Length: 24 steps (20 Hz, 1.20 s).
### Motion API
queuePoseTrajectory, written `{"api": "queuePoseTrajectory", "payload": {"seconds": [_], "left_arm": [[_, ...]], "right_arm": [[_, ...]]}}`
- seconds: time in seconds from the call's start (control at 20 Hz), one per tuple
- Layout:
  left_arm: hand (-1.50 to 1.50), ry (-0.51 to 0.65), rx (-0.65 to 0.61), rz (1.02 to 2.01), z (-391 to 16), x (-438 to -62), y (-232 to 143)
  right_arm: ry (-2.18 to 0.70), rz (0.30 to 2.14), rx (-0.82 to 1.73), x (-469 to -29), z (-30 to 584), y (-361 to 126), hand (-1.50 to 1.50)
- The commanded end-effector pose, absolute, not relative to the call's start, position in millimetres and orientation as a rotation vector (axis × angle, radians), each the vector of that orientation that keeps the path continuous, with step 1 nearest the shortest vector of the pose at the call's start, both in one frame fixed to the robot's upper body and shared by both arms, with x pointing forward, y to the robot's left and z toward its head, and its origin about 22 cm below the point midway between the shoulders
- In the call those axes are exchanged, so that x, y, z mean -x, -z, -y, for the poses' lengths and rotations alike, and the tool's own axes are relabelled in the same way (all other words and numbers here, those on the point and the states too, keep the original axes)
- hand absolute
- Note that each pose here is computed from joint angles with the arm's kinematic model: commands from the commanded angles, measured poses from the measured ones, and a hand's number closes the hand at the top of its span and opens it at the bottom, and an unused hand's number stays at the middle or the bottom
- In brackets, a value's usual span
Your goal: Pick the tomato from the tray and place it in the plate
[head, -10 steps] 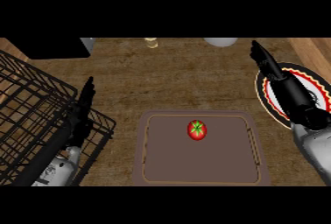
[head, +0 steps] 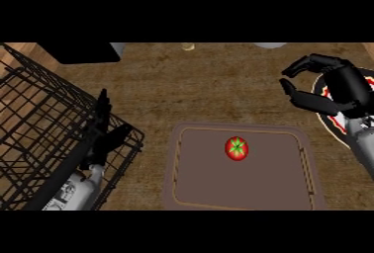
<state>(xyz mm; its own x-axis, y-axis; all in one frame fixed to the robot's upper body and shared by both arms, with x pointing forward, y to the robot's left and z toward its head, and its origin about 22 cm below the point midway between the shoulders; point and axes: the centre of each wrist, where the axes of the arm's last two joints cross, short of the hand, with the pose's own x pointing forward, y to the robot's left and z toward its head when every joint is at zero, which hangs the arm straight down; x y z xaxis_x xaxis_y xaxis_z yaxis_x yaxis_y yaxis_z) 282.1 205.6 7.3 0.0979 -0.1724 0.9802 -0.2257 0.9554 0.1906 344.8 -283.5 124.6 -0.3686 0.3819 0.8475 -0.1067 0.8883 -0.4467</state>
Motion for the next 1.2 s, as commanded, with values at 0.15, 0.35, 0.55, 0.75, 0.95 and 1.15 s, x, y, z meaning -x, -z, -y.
{"api": "queuePoseTrajectory", "payload": {"seconds": [0.15,0.35,0.55,0.75,0.95,1.15], "left_arm": [[0.0,0.014,-0.104,1.273,-188,-260,19],[0.0,0.004,-0.113,1.255,-192,-257,21],[0.0,0.013,-0.123,1.254,-196,-257,17],[0.0,0.033,-0.112,1.271,-190,-251,12],[0.0,0.034,-0.111,1.259,-200,-244,7],[0.0,0.037,-0.1,1.248,-199,-236,6]], "right_arm": [[-0.295,1.903,0.191,-347,286,-100,-1.5],[-0.374,1.9,0.185,-344,296,-98,-1.5],[-0.567,1.801,0.224,-341,307,-100,-1.5],[-0.834,1.655,0.238,-338,308,-99,-1.5],[-0.994,1.565,0.243,-338,301,-103,-1.5],[-1.113,1.482,0.278,-338,292,-104,-1.5]]}}
